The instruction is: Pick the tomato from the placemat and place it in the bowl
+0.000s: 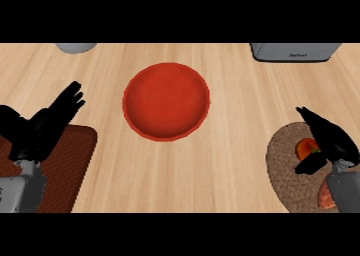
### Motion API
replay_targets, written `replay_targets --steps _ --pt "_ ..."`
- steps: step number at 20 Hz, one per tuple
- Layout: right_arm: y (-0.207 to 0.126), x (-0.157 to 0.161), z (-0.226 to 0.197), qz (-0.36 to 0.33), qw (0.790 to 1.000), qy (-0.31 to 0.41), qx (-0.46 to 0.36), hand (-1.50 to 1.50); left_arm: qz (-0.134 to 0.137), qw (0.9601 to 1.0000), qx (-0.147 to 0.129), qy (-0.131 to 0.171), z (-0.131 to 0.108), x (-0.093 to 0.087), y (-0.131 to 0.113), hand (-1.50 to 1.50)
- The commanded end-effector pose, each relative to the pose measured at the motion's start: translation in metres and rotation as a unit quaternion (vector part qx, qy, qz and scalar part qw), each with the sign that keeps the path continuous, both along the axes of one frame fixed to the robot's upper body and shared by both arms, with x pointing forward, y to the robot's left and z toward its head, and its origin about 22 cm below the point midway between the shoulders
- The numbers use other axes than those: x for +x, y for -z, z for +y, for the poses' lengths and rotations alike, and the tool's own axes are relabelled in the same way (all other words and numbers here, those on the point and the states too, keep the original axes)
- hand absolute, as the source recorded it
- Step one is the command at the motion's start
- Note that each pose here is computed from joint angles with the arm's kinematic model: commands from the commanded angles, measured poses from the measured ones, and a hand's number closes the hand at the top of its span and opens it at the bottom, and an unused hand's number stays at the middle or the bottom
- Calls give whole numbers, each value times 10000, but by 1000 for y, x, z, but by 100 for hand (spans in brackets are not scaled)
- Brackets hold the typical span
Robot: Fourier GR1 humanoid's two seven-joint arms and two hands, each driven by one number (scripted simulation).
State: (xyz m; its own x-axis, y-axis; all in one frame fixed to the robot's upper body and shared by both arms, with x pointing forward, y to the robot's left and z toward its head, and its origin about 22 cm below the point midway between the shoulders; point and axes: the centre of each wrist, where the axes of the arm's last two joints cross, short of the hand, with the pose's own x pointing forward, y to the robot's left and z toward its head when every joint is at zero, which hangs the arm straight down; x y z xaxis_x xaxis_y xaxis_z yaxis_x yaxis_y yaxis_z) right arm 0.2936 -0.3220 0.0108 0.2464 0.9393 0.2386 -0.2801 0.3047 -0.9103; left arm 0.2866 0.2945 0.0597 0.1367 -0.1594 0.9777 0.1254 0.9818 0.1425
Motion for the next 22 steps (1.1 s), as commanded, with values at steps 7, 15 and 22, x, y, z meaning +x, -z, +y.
replay_targets --steps 7,15,22 --pt "31 -6 -4 -396 9988 -302 -36 150 0 10000 66 -20 6 21 1 0" --pt "12 10 -8 -723 9969 -310 -2 150 -72 9999 20 101 14 13 -4 0" --pt "5 -2 -9 -928 9937 -633 -33 150 25 10000 6 -27 12 1 -7 0"
